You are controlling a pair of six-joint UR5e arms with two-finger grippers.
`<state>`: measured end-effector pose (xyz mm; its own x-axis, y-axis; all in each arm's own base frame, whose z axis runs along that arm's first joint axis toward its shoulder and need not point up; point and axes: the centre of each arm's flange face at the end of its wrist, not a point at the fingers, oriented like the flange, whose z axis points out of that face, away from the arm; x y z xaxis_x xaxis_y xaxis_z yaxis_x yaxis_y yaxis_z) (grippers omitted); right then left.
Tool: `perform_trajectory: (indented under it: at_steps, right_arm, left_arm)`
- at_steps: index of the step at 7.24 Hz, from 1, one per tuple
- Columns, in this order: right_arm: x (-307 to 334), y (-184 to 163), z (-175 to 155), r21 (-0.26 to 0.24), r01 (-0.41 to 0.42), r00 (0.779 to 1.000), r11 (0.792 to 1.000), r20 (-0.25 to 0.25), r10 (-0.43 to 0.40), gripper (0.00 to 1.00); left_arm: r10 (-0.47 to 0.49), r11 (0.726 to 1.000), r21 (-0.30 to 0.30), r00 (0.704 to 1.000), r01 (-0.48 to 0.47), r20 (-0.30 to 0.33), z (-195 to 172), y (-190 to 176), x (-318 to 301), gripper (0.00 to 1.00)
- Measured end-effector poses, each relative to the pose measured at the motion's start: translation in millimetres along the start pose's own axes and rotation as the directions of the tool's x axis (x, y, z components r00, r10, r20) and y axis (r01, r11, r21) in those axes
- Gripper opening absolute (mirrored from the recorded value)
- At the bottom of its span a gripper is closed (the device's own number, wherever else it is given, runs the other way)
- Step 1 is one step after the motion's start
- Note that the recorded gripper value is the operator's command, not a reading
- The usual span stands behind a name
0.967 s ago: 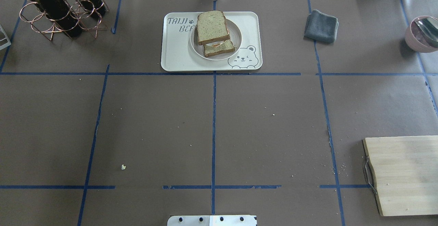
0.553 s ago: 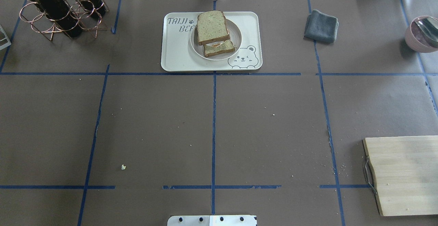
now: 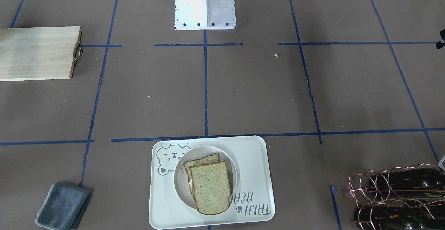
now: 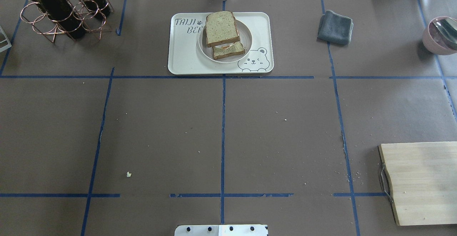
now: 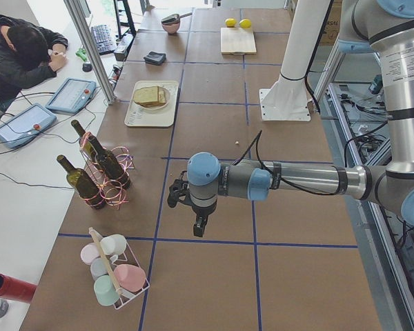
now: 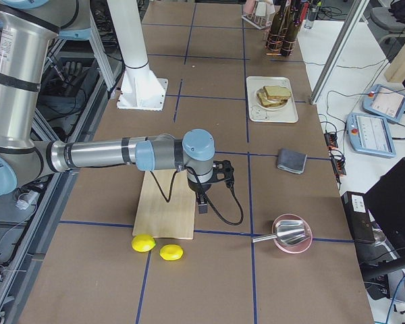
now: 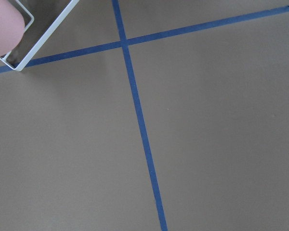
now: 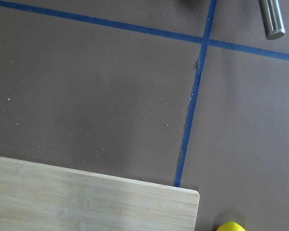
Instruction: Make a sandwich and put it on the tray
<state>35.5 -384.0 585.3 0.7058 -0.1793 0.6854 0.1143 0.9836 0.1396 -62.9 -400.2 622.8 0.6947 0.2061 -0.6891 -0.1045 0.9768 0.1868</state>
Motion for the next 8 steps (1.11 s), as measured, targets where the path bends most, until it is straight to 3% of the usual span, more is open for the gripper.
perform_trajectory:
  at_steps: [8]
  right_arm:
    - [-1.5,-0.7,0.2,0.0,0.0,1.0,1.0,0.002,0.0,1.0]
  left_arm:
    - [-0.006,1.0,0.011,1.0,0.005,0.013,-6.6,8.6,-9.6,1.0]
